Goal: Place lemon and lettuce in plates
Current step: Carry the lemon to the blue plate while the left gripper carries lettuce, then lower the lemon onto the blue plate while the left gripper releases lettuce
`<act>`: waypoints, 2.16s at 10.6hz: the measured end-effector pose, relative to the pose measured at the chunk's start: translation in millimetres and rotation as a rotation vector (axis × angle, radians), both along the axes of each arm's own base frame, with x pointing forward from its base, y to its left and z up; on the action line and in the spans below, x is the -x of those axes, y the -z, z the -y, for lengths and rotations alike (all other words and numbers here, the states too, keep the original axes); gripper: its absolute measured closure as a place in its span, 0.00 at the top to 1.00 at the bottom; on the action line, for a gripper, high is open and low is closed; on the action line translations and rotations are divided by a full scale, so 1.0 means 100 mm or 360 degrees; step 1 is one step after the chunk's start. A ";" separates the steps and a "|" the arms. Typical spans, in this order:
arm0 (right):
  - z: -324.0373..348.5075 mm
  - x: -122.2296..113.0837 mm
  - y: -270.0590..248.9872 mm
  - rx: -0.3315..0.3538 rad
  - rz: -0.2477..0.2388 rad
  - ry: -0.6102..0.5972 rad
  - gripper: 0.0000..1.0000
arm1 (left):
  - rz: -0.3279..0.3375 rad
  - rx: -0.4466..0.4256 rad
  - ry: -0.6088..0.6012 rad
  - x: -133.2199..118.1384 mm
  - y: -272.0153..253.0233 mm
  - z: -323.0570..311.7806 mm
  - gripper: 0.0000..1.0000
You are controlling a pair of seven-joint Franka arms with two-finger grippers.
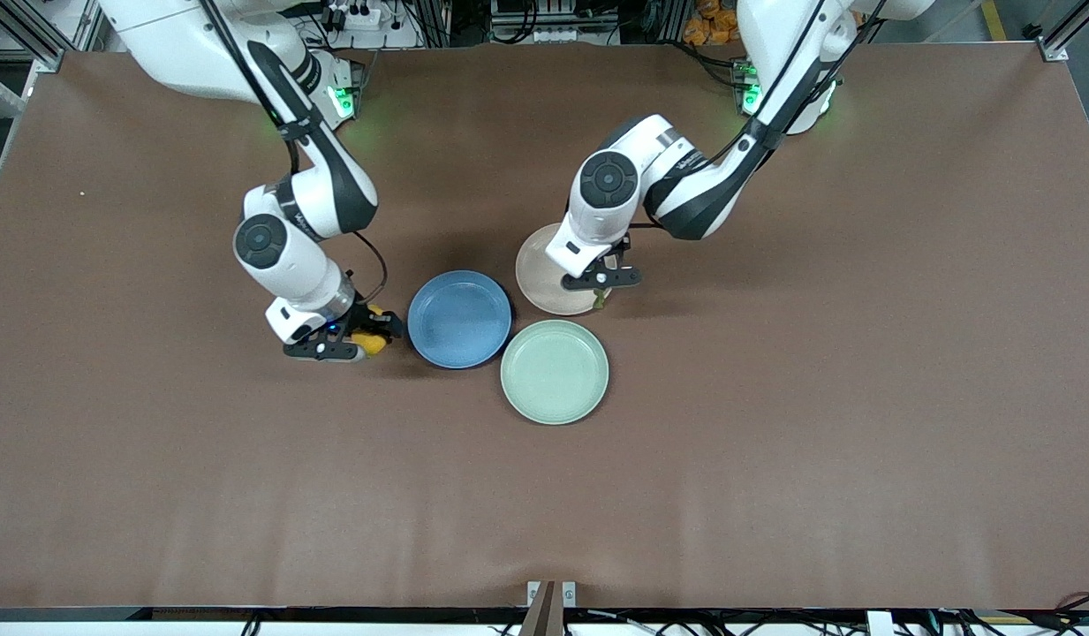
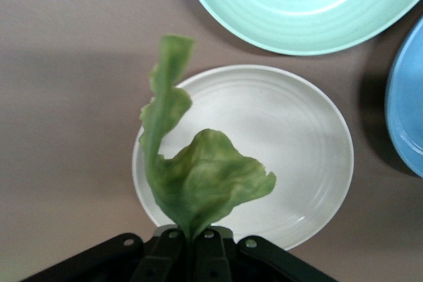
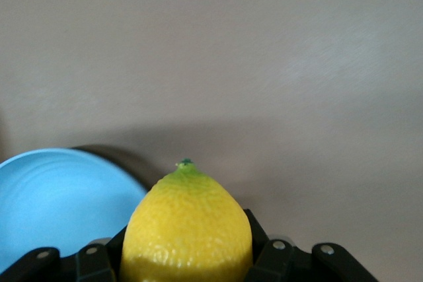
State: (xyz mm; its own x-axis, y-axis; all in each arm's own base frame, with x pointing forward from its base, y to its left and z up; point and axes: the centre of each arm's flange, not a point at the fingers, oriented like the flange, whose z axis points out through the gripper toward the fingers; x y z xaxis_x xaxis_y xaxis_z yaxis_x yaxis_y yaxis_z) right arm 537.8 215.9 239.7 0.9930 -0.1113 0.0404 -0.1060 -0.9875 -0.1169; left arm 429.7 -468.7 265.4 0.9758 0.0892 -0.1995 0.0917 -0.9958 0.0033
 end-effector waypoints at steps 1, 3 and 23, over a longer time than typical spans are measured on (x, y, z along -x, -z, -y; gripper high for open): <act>-0.15 0.06 0.01 -0.0005 -0.0010 0.0017 0.59 | -0.0015 -0.0001 -0.0010 0.05 0.09 0.09 0.02; -0.41 0.13 0.07 0.0016 -0.0018 0.0050 0.59 | -0.0031 0.0000 -0.0017 0.13 0.24 0.19 0.02; -1.13 0.21 0.46 0.0174 -0.0016 0.0179 1.00 | 0.0129 0.0071 -0.0184 -0.67 0.12 -0.20 1.00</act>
